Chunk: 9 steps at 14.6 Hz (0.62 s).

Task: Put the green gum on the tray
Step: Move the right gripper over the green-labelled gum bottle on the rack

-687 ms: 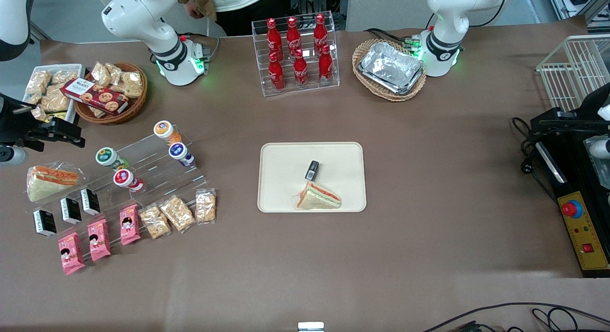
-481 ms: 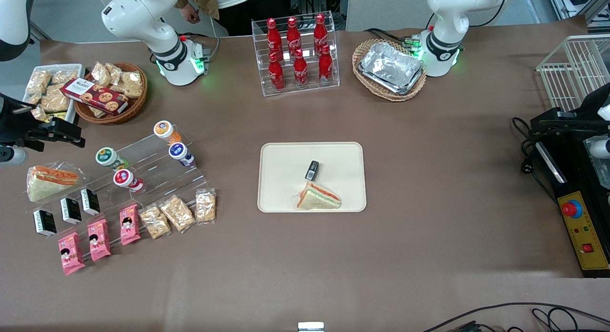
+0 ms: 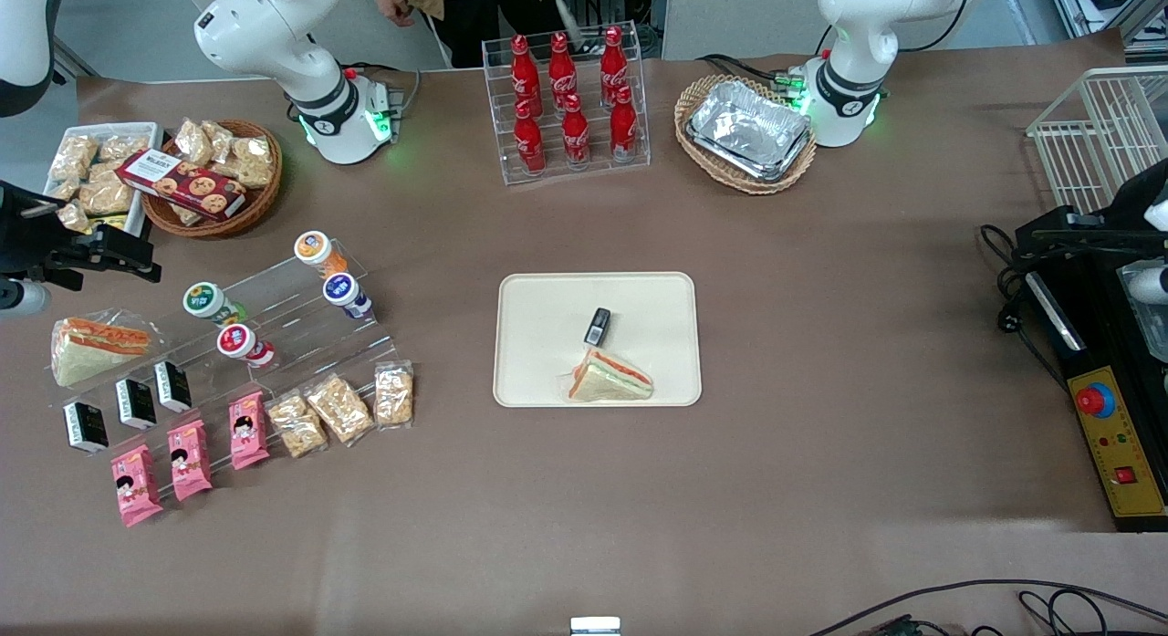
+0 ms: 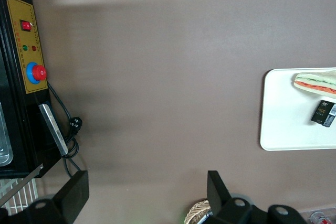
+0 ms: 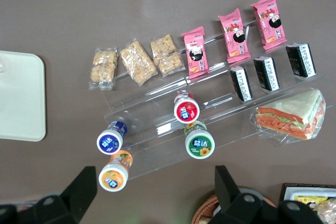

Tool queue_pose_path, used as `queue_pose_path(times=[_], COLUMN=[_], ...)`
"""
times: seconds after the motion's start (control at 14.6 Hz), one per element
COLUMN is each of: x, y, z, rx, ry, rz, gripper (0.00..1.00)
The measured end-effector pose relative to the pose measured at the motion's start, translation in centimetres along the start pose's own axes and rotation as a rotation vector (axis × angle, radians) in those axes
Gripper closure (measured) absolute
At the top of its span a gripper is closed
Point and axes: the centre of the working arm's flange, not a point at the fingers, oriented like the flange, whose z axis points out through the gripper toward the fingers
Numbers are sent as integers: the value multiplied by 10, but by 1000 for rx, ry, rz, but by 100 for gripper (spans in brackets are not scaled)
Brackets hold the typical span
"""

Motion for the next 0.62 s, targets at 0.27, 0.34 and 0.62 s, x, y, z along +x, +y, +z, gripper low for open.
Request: queue_pose_path(times=[0.27,0.34,0.62], x=[-3,-3,-8], y=[14,16,36], z=[9,16,52], rx=[6,9,13], ry=[-24,-37,-68], rz=[-67,-77,-84], gripper=[0,0,0])
